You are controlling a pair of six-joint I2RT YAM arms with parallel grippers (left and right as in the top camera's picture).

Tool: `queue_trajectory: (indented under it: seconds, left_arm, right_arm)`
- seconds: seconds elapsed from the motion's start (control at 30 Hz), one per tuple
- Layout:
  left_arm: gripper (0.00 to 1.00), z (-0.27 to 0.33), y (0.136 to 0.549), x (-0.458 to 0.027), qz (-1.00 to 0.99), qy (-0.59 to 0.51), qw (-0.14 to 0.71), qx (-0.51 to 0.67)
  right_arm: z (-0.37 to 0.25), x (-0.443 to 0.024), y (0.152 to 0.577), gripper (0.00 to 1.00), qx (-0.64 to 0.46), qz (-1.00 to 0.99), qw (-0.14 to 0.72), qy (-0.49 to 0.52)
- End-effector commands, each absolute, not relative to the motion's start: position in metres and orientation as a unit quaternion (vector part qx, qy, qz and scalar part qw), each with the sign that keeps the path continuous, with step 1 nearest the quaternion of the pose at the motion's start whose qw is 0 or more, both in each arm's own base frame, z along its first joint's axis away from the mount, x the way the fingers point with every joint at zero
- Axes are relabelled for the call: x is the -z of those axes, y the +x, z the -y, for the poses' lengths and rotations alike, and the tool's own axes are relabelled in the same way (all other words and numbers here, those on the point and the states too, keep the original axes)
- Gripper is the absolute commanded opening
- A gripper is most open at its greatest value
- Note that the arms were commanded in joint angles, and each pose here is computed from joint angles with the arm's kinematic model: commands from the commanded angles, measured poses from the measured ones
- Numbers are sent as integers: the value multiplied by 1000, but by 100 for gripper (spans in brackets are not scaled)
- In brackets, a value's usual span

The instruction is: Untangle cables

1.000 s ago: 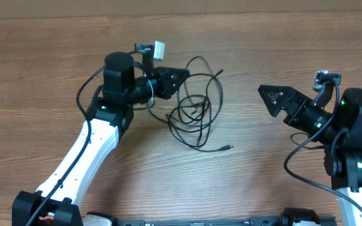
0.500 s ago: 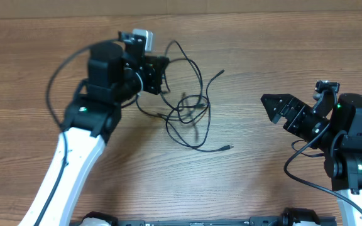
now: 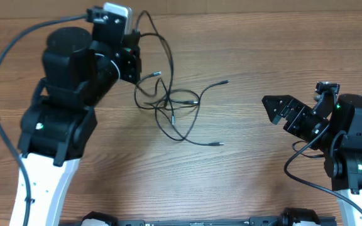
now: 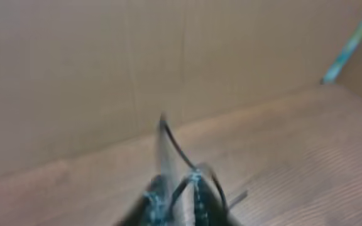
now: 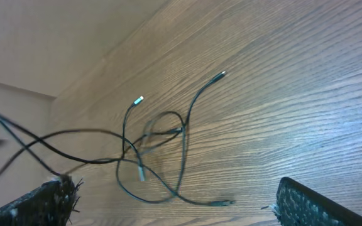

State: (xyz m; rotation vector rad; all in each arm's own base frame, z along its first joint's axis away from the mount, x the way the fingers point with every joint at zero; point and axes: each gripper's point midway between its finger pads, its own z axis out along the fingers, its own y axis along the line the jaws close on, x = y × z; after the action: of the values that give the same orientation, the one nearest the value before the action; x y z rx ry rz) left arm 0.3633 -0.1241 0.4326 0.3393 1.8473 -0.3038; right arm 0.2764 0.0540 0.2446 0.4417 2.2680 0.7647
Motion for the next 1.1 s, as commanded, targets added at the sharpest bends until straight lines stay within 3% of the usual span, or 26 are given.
queue_trajectory:
  seconds: [0.0, 0.1, 0.13, 0.7, 1.07]
  left_arm:
    - [48, 116, 353, -463, -771, 142, 611, 110]
    - [83, 103, 355, -448, -793, 122, 592, 78]
    - [100, 99, 354, -441, -802, 117, 582, 68]
    - [100, 84, 328, -326, -928, 65, 363, 43]
    - [100, 87, 325, -249, -978, 32, 205, 31]
  right_arm:
    - [-51, -248, 278, 100, -283, -875, 358, 160]
    - [-50, -247, 278, 100, -283, -875, 357, 161]
    - [-50, -247, 278, 100, -283, -875, 357, 161]
    - [-57, -241, 276, 100, -298, -880, 335, 158]
    - [-56, -212, 289, 100, -295, -896, 283, 175]
